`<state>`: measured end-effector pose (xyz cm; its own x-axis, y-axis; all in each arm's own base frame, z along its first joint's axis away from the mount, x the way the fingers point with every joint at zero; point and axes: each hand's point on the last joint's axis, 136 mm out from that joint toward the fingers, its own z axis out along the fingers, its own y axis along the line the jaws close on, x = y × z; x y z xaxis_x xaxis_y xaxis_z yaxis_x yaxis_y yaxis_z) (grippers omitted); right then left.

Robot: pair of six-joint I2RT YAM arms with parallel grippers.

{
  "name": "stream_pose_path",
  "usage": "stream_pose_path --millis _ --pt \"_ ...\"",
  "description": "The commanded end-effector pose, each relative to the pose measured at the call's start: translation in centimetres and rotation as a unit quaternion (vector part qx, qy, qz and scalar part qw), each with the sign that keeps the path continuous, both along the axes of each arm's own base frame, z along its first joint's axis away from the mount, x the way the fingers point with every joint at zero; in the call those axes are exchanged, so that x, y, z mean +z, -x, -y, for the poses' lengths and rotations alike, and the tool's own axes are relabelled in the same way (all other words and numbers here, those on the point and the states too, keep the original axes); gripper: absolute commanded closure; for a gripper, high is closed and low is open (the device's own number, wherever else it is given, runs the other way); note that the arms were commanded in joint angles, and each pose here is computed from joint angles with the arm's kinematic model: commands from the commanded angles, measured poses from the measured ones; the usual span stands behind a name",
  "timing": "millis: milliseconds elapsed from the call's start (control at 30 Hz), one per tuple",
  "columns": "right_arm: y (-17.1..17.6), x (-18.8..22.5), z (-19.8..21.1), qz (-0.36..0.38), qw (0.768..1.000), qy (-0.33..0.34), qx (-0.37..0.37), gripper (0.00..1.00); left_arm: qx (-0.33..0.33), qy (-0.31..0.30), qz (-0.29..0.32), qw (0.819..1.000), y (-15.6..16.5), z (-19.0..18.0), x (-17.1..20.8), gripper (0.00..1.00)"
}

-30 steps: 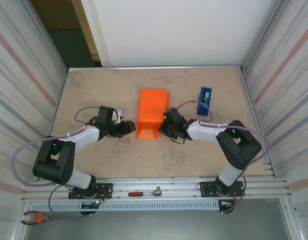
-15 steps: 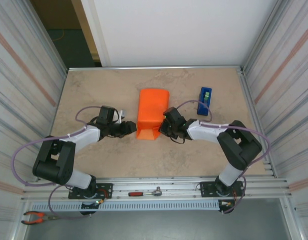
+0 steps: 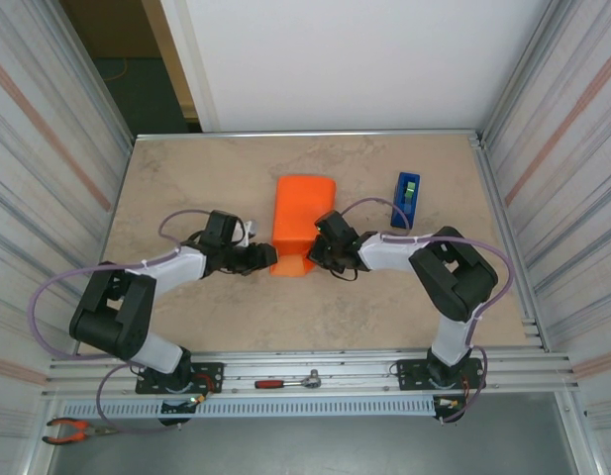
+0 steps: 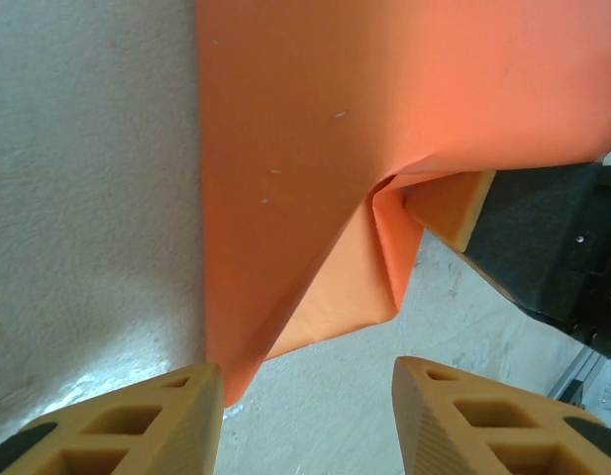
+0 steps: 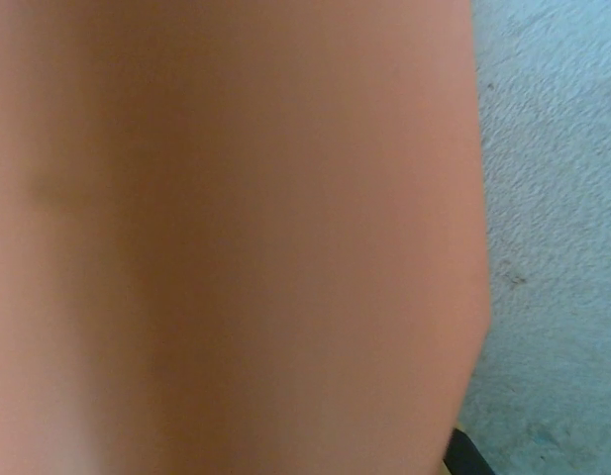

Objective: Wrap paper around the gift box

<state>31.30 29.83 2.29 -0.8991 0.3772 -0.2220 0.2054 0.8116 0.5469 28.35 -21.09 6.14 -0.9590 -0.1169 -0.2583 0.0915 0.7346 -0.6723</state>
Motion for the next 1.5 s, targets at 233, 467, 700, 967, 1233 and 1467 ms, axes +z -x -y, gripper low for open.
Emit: stream_pose_path --millis 233,467,700,967,1233,1467 --pt "1.2 -0.3 -1.1 0.001 1.0 -0.005 0.016 1.0 0.005 -0.071 0.012 0.997 -0.5 -0.5 -0.6 0.56" --pt "1.9 -0.5 -0.9 0.001 1.0 0.005 0.019 1.0 -0.002 -0.092 0.01 0.996 -0.5 -0.3 -1.4 0.58" --pt "2.3 -1.5 -0.5 -0.01 1.0 0.011 0.017 1.0 -0.005 -0.121 0.008 0.993 0.0 -0.6 -2.2 0.65" --pt "2.6 -1.9 -0.1 -0.014 1.0 0.018 0.014 1.0 0.003 -0.151 0.007 0.988 -0.3 -1.4 -2.9 0.73" --pt "2.7 -1.9 0.0 -0.015 1.0 0.02 0.016 1.0 -0.003 -0.169 0.021 0.985 -1.2 -1.3 -2.7 0.74" --pt "2.7 -2.0 0.1 -0.016 1.0 0.02 0.015 1.0 -0.019 -0.168 0.028 0.985 -1.1 -0.5 -2.3 0.98"
